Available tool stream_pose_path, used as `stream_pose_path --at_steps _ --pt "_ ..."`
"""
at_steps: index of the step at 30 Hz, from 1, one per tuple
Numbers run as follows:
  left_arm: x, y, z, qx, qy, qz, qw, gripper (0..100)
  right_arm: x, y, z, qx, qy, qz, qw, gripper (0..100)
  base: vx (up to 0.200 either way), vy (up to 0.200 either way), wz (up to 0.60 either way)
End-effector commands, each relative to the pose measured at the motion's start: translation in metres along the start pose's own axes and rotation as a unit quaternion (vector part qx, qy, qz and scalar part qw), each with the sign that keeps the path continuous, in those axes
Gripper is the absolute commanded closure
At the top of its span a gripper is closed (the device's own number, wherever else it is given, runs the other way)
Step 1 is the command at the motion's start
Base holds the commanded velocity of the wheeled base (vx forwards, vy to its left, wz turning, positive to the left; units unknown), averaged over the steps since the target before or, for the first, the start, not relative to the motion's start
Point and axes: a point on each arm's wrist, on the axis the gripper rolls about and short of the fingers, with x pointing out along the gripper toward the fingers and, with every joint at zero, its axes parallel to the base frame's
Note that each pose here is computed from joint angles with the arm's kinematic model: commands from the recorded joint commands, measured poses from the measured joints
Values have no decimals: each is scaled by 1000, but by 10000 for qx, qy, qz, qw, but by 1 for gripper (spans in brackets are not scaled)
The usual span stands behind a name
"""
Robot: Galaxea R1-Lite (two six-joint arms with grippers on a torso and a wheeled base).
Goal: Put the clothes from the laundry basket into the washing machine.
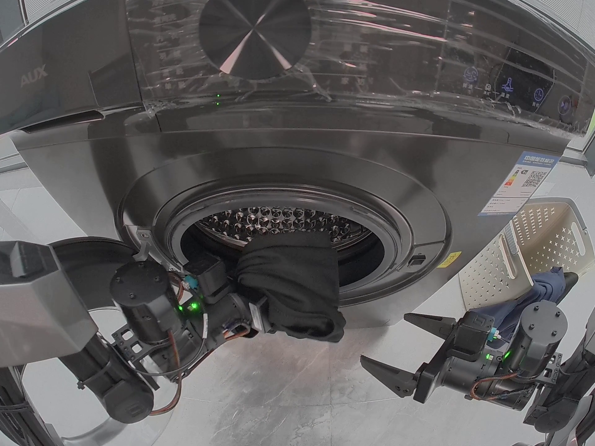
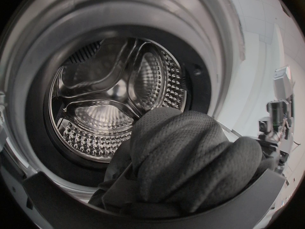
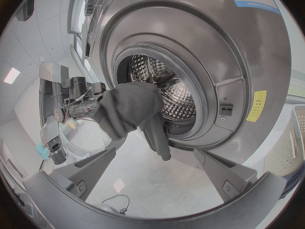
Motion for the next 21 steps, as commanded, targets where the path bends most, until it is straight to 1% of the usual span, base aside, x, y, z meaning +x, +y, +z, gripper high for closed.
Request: stream_pose_path --at_steps 1,5,7,9,11,13,14,16,21 --pt "36 4 -14 -244 -113 358 9990 100 0 2 -1 1 10 -31 10000 0 0 0 0" --pt "51 5 -18 -269 -228 541 9979 100 0 2 -1 -8 10 -31 10000 0 0 0 0" --pt "63 9 -20 -286 -342 716 9964 100 -1 2 -1 -2 18 -101 9999 0 0 0 0" --pt "75 11 -18 -315 -511 808 9949 100 -1 5 -2 -13 22 -126 9999 0 0 0 0" --pt "85 18 -16 -335 -666 893 9932 100 0 7 -3 -19 46 -184 9998 0 0 0 0" --pt "88 19 -14 -346 -729 902 9927 100 0 7 -3 -15 44 -261 9996 0 0 0 0" --pt "97 21 -11 -365 -900 923 9910 100 1 8 -3 62 5 -489 9988 0 0 0 0" --pt "105 25 -13 -365 -966 970 9899 100 4 7 -4 165 -9 -665 9976 0 0 0 0" --pt "122 32 -21 -369 -1089 1065 9876 100 5 8 -5 191 4 -668 9976 0 0 0 0"
